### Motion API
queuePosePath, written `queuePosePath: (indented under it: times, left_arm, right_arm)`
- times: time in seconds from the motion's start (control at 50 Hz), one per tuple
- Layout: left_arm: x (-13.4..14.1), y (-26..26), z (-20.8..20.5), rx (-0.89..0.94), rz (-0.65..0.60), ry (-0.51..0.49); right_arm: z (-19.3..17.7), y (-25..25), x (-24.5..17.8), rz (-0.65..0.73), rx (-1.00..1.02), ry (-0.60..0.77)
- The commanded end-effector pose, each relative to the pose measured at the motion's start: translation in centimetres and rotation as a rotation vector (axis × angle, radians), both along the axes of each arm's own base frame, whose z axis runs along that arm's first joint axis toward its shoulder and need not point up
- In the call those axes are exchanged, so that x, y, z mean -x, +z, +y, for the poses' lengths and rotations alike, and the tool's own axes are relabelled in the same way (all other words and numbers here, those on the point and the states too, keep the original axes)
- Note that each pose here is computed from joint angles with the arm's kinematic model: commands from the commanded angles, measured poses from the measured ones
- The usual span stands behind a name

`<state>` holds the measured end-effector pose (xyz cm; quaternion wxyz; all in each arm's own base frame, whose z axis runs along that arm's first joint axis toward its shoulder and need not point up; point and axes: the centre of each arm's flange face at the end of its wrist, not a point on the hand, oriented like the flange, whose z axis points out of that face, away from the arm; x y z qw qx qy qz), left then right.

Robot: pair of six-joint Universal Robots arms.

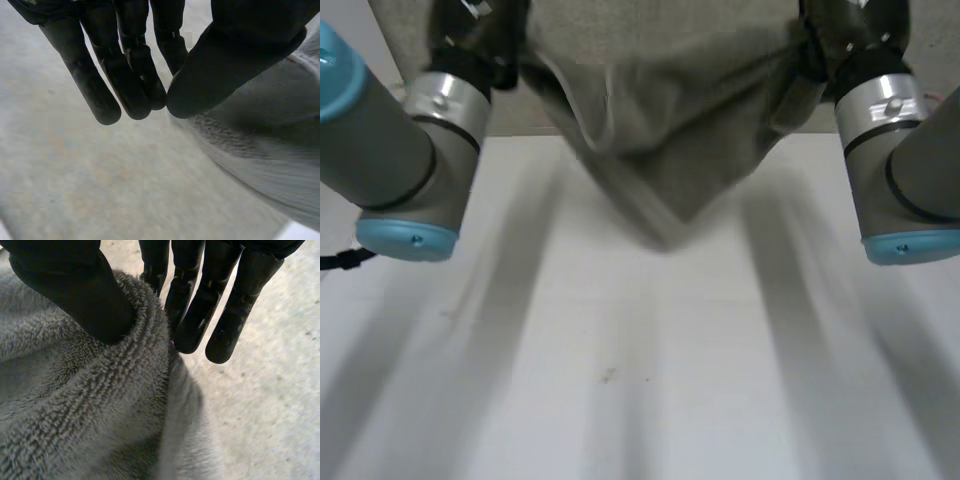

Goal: Fold the towel.

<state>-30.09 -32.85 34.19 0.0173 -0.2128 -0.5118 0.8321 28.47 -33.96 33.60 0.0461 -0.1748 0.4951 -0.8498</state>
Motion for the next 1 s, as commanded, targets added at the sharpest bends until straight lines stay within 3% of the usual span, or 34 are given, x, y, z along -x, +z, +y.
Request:
queuePosePath:
  times: [0.02,0.08,0.12,0.18,0.22,0.24,0.28,0.44,0.56,0.74,0.82,0.92,1.0]
  left_arm:
    - [-1.2,-2.9,2.4,-0.110,0.021,-0.017]
    - [-1.7,-6.9,3.7,-0.220,-0.042,-0.034]
    - [-1.9,-8.8,4.4,-0.272,-0.069,-0.040]
    - [-2.6,-12.4,5.6,-0.378,-0.117,-0.034]
    - [-3.3,-15.5,6.3,-0.470,-0.159,-0.020]
    - [-3.3,-15.5,6.3,-0.470,-0.159,-0.020]
    - [-3.8,-16.7,6.4,-0.509,-0.175,-0.010]
    - [-5.0,-17.8,7.5,-0.575,-0.197,0.013]
    - [-5.3,-16.3,8.5,-0.560,-0.188,0.004]
    - [-5.4,-14.8,10.0,-0.527,-0.176,-0.012]
    - [-5.3,-14.4,10.4,-0.515,-0.174,-0.022]
    - [-5.2,-13.5,10.6,-0.490,-0.164,-0.028]
    - [-5.0,-11.8,11.0,-0.437,-0.143,-0.040]
  right_arm:
    - [0.8,-1.7,0.4,0.076,-0.122,0.004]
    - [1.9,-4.6,0.3,0.183,-0.277,0.042]
    - [3.9,-8.4,0.5,0.354,-0.453,0.097]
    - [5.0,-10.5,0.7,0.454,-0.540,0.121]
    - [7.4,-13.5,1.9,0.642,-0.680,0.153]
    - [7.4,-13.5,1.9,0.643,-0.681,0.153]
    - [8.8,-15.3,3.9,0.782,-0.799,0.155]
    - [12.0,-15.4,6.9,0.975,-0.952,0.189]
    - [12.1,-12.6,8.2,0.952,-0.916,0.151]
    - [9.1,-6.9,5.9,0.669,-0.615,0.102]
    - [7.8,-7.9,3.0,0.586,-0.611,0.225]
    - [10.2,-9.9,-3.4,0.626,-0.571,0.498]
    - [10.3,-11.9,-5.1,0.642,-0.592,0.575]
